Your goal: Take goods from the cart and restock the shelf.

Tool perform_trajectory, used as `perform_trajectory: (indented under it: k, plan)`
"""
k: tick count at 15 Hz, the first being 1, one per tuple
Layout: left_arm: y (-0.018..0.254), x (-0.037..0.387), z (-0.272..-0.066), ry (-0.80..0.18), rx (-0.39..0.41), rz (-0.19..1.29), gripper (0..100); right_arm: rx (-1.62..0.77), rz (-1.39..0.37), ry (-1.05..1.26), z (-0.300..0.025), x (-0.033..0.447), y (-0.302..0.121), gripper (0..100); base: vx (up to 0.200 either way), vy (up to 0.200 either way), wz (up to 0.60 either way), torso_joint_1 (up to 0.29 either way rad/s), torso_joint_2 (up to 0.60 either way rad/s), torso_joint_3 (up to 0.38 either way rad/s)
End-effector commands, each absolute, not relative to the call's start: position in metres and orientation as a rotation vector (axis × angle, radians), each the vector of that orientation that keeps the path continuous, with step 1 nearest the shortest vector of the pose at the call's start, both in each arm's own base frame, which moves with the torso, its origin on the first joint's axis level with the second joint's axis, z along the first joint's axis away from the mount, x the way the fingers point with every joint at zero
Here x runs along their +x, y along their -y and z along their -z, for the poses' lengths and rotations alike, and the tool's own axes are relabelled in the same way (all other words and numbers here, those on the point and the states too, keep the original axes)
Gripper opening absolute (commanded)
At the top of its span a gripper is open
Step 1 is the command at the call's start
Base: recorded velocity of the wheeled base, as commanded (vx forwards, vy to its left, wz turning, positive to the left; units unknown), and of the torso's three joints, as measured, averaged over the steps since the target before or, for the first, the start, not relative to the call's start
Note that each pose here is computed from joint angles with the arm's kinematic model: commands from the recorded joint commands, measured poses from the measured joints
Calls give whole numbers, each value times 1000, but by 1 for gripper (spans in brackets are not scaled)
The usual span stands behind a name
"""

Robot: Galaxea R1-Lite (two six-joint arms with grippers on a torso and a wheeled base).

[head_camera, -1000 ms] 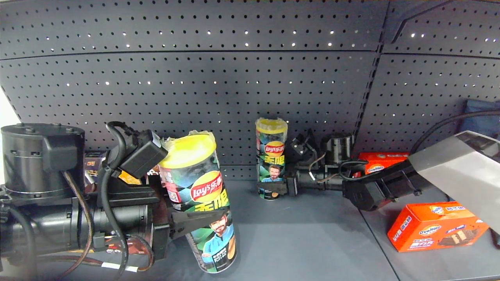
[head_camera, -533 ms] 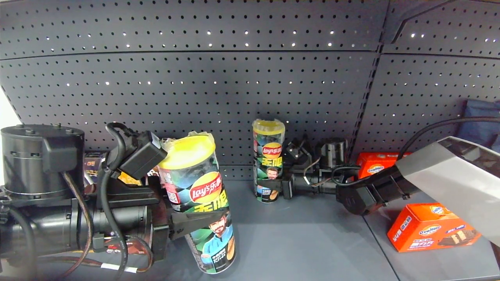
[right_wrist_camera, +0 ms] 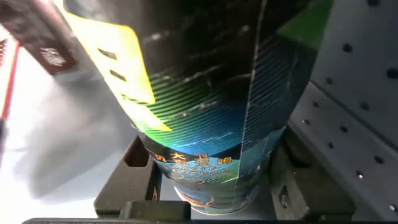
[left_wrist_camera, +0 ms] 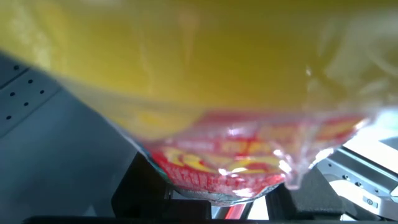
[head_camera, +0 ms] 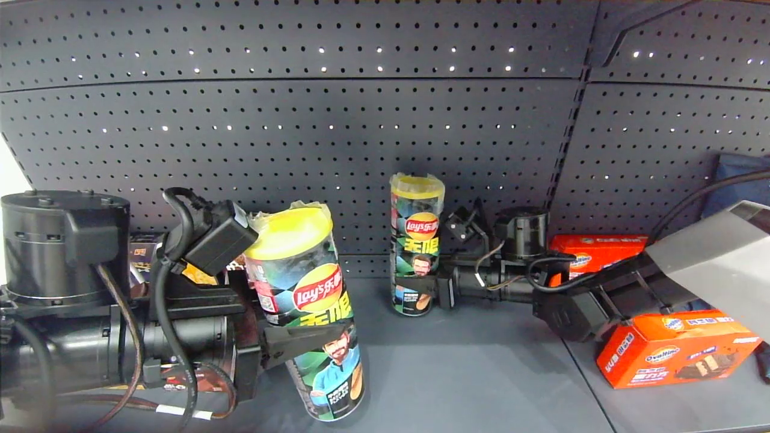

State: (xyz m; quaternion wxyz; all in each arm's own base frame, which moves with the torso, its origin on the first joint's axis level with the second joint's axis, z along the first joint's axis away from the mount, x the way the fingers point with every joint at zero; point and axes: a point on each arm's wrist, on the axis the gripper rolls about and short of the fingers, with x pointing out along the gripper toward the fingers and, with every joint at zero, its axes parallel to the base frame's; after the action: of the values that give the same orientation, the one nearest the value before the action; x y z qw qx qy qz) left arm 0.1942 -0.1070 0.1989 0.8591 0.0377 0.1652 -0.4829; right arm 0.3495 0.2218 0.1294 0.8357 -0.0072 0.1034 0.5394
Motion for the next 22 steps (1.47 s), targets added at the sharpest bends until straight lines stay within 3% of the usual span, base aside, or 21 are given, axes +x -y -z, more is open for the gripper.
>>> perform_trajectory:
  k: [1,14,22]
  plan:
    - [107,194,-200,-343,80,1015,0,-20,-1144,-175,-142,328,-216,0,0,0,0,0,0,0]
    - [110,192,-198,-352,96,986,0,-32,-1223,-193,-128,211,-179,0,0,0,0,0,0,0]
    - [110,193,-197,-358,98,977,0,-36,-1237,-232,-108,210,-183,0,0,0,0,0,0,0]
